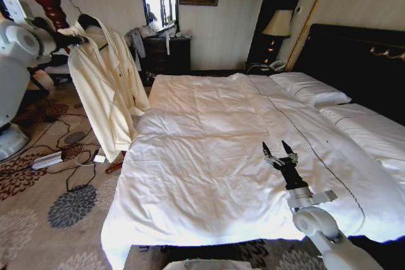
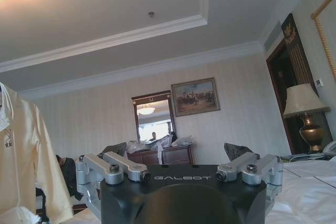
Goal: Pick up the clothes from the bed and hang them on the clothes hanger.
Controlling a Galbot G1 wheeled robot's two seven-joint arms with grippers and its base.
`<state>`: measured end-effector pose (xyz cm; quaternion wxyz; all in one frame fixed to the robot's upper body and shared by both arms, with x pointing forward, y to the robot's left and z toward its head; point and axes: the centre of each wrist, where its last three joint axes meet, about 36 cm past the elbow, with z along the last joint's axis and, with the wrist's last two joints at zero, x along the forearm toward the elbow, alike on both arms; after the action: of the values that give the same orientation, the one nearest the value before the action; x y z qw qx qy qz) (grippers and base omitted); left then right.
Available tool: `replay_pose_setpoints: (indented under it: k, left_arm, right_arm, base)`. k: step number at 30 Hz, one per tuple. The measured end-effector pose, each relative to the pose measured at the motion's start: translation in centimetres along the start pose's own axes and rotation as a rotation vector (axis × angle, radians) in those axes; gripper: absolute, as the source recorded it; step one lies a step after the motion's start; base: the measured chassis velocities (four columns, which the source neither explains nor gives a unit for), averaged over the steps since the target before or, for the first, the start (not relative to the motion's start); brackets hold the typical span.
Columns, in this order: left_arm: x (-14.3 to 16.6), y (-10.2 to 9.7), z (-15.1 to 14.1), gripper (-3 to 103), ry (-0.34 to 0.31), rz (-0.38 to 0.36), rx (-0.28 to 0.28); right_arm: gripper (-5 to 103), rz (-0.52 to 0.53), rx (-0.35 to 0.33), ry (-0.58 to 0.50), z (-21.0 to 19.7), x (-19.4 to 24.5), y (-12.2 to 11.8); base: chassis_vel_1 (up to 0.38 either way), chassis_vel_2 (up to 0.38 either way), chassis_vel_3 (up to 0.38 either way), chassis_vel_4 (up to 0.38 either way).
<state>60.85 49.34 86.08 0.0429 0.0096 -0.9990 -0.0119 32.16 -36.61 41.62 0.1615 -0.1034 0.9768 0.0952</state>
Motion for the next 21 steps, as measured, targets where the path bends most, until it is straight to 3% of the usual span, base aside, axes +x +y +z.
replay_pose_setpoints:
  k: [4, 8, 9, 10, 13, 15, 18, 21]
  left_arm:
    - [1.9, 0.3, 0.3, 41, -0.027, -0.024, 0.010]
    - [5.2, 0.8, 1.2, 62, -0.051, -0.040, -0.015]
    - [5.2, 0.8, 1.2, 62, -0.051, -0.040, -0.015]
    - [5.8, 0.9, 1.6, 62, -0.050, -0.040, -0.024]
    - [8.1, 1.4, 3.3, 79, -0.033, -0.055, -0.074]
    - [8.5, 1.4, 3.6, 79, -0.030, -0.057, -0.087]
    - [9.7, 1.3, 4.2, 95, -0.027, -0.060, -0.125]
    - [10.6, 1.0, 4.2, 100, -0.039, -0.054, -0.146]
  right_arm:
    - [100, -0.002, -0.005, 0.004, 0.2, 0.1, 0.2]
    - [100, -0.002, -0.007, 0.012, 0.4, 0.3, 0.3]
    - [100, -0.002, -0.007, 0.012, 0.4, 0.3, 0.3]
    - [100, -0.001, -0.007, 0.014, 0.4, 0.4, 0.3]
    - [100, 0.001, -0.008, 0.026, 0.5, 0.9, 0.5]
    - [100, 0.001, -0.008, 0.029, 0.5, 1.0, 0.5]
    - [100, 0.000, -0.005, 0.041, 0.5, 1.5, 0.7]
    - [100, -0.001, -0.001, 0.040, 0.1, 1.7, 0.6]
  base:
    - [0.000, 0.000, 0.000, 0.000]
    - [0.000, 0.000, 0.000, 0.000]
    - [0.000, 0.000, 0.000, 0.000]
    - [0.000, 0.000, 0.000, 0.000]
    - [0.000, 0.000, 0.000, 0.000]
    - [0.000, 0.000, 0.000, 0.000]
    - [0.000, 0.000, 0.000, 0.000]
    - [0.000, 0.000, 0.000, 0.000]
